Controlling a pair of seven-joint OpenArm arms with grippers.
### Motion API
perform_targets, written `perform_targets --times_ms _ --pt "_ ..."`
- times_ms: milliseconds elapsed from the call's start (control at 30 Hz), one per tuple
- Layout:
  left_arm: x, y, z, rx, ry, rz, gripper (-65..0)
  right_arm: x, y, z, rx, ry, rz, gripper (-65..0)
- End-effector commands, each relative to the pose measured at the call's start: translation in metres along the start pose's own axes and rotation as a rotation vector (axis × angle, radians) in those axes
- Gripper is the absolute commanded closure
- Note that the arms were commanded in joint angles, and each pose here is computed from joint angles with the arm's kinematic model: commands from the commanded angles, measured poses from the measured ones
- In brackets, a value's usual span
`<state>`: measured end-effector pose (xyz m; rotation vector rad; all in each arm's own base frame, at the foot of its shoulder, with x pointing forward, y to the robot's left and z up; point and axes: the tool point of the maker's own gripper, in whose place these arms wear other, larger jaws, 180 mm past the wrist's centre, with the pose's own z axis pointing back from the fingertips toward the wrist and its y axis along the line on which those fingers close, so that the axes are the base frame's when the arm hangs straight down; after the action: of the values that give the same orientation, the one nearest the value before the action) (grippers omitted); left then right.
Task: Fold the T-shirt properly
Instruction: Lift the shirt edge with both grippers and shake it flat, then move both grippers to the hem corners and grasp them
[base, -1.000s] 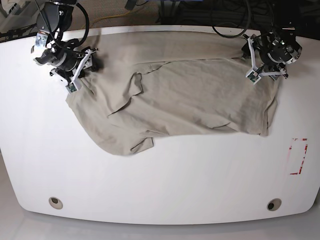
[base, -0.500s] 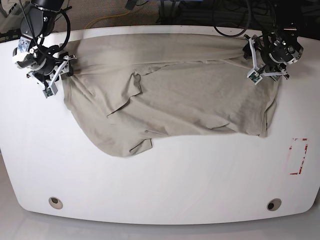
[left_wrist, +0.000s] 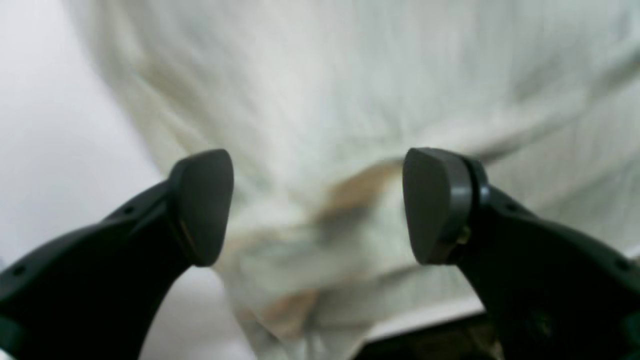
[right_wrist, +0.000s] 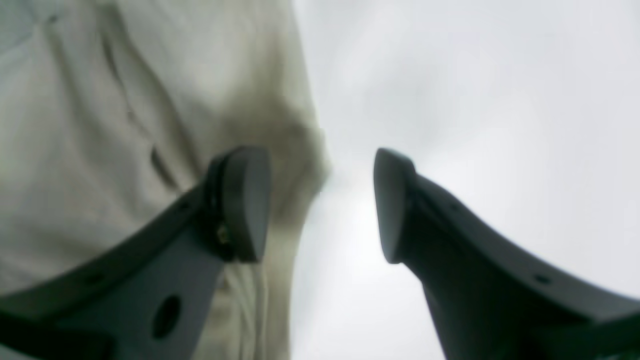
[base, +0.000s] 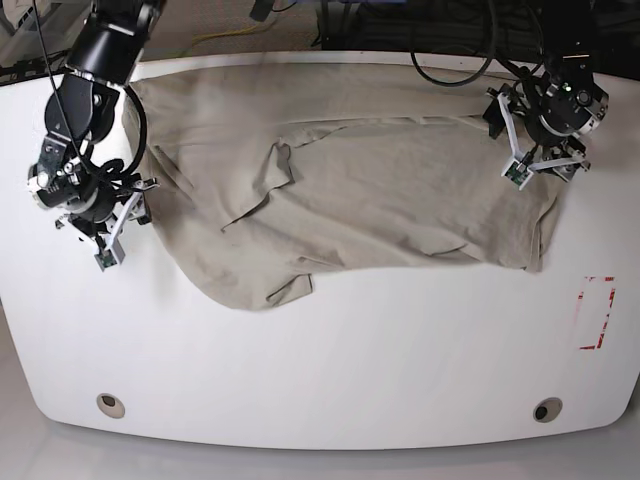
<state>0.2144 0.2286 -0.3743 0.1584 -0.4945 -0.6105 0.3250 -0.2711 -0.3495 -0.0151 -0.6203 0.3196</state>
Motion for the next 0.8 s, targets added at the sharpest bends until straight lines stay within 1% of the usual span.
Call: perform_targets --times_ms 0,200,400,500,633,767 --pt "0.009 0.008 0.006 0.029 -0.027 -0.008 -49.4 0.021 -0.013 -0.005 -0.012 -0.033 -0.002 -31.9" --pt "0.024 0.02 0.007 0.058 -0.062 -0.006 -49.3 0.063 -0.013 -0.035 0.041 -0.075 0.002 -31.9" --pt "0.024 0.043 0.011 0.114 -0.068 0.032 -49.3 0.093 -0.009 -0.064 0.13 -0.127 -0.071 -31.9" --pt "0.022 0.048 0.013 0.129 -0.067 0.045 -49.3 0.107 0.001 -0.079 0.18 -0.165 -0.089 -31.9" --pt "0.021 0.054 0.015 0.145 -0.067 0.056 -49.3 0.115 0.014 -0.096 0.233 -0.189 -0.112 -31.9" --pt "0.015 0.061 0.018 0.165 -0.06 0.076 -49.3 0.111 0.023 -0.11 0.271 -0.201 -0.164 -31.9"
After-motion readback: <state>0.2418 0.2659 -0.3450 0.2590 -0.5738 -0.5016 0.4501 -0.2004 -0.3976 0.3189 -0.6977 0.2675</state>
